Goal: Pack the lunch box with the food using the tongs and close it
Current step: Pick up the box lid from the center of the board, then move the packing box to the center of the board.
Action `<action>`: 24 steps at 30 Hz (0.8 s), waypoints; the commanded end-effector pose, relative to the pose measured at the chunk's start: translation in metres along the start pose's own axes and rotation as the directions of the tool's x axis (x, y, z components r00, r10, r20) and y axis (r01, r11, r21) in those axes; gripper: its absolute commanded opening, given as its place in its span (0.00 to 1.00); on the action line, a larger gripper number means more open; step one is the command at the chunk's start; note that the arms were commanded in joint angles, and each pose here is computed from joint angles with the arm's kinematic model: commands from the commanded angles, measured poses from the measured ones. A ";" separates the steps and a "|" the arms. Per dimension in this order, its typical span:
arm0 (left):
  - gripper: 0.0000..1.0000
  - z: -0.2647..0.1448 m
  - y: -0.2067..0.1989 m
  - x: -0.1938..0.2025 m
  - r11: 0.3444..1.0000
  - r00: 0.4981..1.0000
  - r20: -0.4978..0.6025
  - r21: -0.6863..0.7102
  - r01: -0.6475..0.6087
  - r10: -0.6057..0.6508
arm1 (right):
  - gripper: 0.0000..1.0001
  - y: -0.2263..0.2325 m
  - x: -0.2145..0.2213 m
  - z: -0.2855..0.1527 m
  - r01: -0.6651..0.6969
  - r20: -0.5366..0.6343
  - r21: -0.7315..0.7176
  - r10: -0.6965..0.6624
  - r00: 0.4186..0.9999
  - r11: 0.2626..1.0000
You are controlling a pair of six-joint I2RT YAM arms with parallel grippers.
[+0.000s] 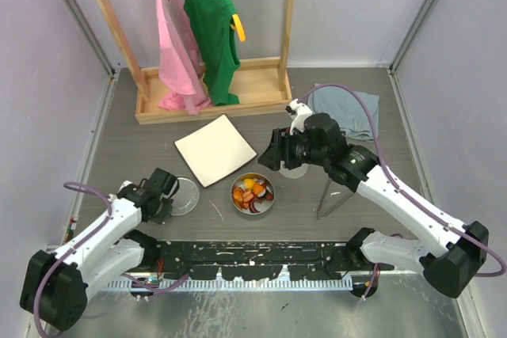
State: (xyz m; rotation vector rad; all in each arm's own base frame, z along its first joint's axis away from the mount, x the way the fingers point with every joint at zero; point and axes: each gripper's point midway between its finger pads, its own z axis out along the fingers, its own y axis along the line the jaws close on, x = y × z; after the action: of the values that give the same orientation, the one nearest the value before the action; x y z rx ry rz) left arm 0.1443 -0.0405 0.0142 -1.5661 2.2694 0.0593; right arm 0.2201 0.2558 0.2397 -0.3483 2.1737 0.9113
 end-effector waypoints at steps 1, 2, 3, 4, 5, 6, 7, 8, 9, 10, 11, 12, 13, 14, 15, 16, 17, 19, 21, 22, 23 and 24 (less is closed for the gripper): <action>0.00 -0.003 -0.008 -0.015 0.996 0.998 0.070 0.090 -0.009 0.003 | 0.66 0.014 0.012 0.015 -0.027 -0.095 -0.066 0.021 0.995 0.997; 0.00 -0.007 -0.009 -0.019 0.994 0.996 0.089 0.110 -0.005 -0.005 | 0.66 0.011 0.019 0.021 -0.030 -0.132 -0.046 0.024 0.991 0.999; 0.00 -0.010 -0.010 -0.024 0.993 0.995 0.103 0.122 -0.003 -0.010 | 0.66 0.004 0.024 0.025 -0.025 -0.154 -0.007 0.023 0.988 1.000; 0.00 -0.014 -0.008 -0.028 0.992 0.993 0.120 0.129 -0.007 -0.008 | 0.66 -0.005 0.027 0.029 -0.019 -0.166 0.043 0.025 0.986 0.999; 0.00 -0.019 -0.008 -0.033 0.989 0.991 0.136 0.145 -0.006 -0.013 | 0.66 -0.018 0.030 0.032 -0.012 -0.173 0.104 0.030 0.984 0.994; 0.00 -0.023 -0.008 -0.036 0.988 0.989 0.147 0.155 -0.014 -0.009 | 0.67 -0.033 0.030 0.034 0.001 -0.162 0.182 0.029 0.986 0.983; 0.00 -0.028 -0.011 -0.039 0.984 0.987 0.159 0.175 -0.027 -0.001 | 0.68 -0.047 0.030 0.035 0.015 -0.151 0.247 0.023 0.988 0.969; 0.00 -0.032 -0.013 -0.042 0.980 0.985 0.171 0.193 -0.052 0.019 | 0.68 -0.056 0.028 0.036 0.030 -0.144 0.291 0.013 0.989 0.956; 0.00 -0.036 -0.016 -0.044 0.975 0.984 0.177 0.212 -0.059 0.021 | 0.69 -0.064 0.027 0.037 0.044 -0.137 0.326 0.001 0.991 0.944; 0.00 -0.041 -0.019 -0.046 0.969 0.982 0.185 0.233 -0.085 0.042 | 0.69 -0.069 0.024 0.037 0.050 -0.127 0.357 -0.005 0.992 0.933; 0.00 -0.045 -0.023 -0.047 0.961 0.980 0.191 0.256 -0.105 0.057 | 0.70 -0.075 0.022 0.038 0.057 -0.118 0.384 -0.012 0.993 0.921; 0.00 -0.050 -0.027 -0.048 0.951 0.978 0.194 0.282 -0.125 0.071 | 0.70 -0.081 0.020 0.037 0.064 -0.113 0.414 -0.019 0.993 0.908; 0.00 -0.056 -0.033 -0.048 0.938 0.976 0.200 0.315 -0.147 0.086 | 0.71 -0.087 0.018 0.037 0.071 -0.108 0.446 -0.024 0.994 0.892; 0.00 -0.062 -0.039 -0.049 0.923 0.973 0.206 0.348 -0.167 0.099 | 0.71 -0.096 0.015 0.034 0.077 -0.097 0.491 -0.033 0.995 0.868; 0.00 -0.069 -0.046 -0.050 0.906 0.972 0.211 0.381 -0.183 0.107 | 0.71 -0.105 0.013 0.032 0.082 -0.088 0.534 -0.041 0.995 0.841; 0.00 -0.075 -0.052 -0.050 0.889 0.969 0.217 0.413 -0.199 0.117 | 0.72 -0.109 0.013 0.031 0.086 -0.088 0.554 -0.044 0.995 0.828; 0.00 -0.081 -0.057 -0.050 0.869 0.966 0.221 0.444 -0.219 0.131 | 0.72 -0.112 0.012 0.031 0.089 -0.088 0.571 -0.047 0.995 0.816; 0.00 -0.094 -0.072 -0.049 0.820 0.961 0.235 0.515 -0.249 0.144 | 0.73 -0.117 0.012 0.030 0.089 -0.085 0.589 -0.048 0.995 0.803; 0.00 -0.103 -0.082 -0.047 0.778 0.951 0.249 0.555 -0.294 0.181 | 0.73 -0.120 0.011 0.029 0.080 -0.079 0.600 -0.041 0.996 0.796; 0.00 -0.109 -0.086 -0.046 0.756 0.946 0.255 0.574 -0.313 0.198 | 0.74 -0.118 0.010 0.029 0.077 -0.076 0.593 -0.040 0.996 0.802; 0.00 -0.114 -0.091 -0.042 0.734 0.942 0.252 0.593 -0.332 0.223 | 0.74 -0.113 0.010 0.030 0.075 -0.074 0.572 -0.039 0.996 0.817; 0.00 -0.119 -0.096 -0.039 0.703 0.932 0.260 0.613 -0.361 0.252 | 0.74 -0.106 0.008 0.032 0.070 -0.067 0.537 -0.040 0.997 0.840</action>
State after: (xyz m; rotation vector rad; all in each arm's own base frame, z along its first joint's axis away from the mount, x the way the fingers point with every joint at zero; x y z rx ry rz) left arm 0.1851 -0.0467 0.1086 -0.9984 2.1290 -0.3005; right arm 0.2691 0.1977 0.1362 -0.1858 2.4430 0.1811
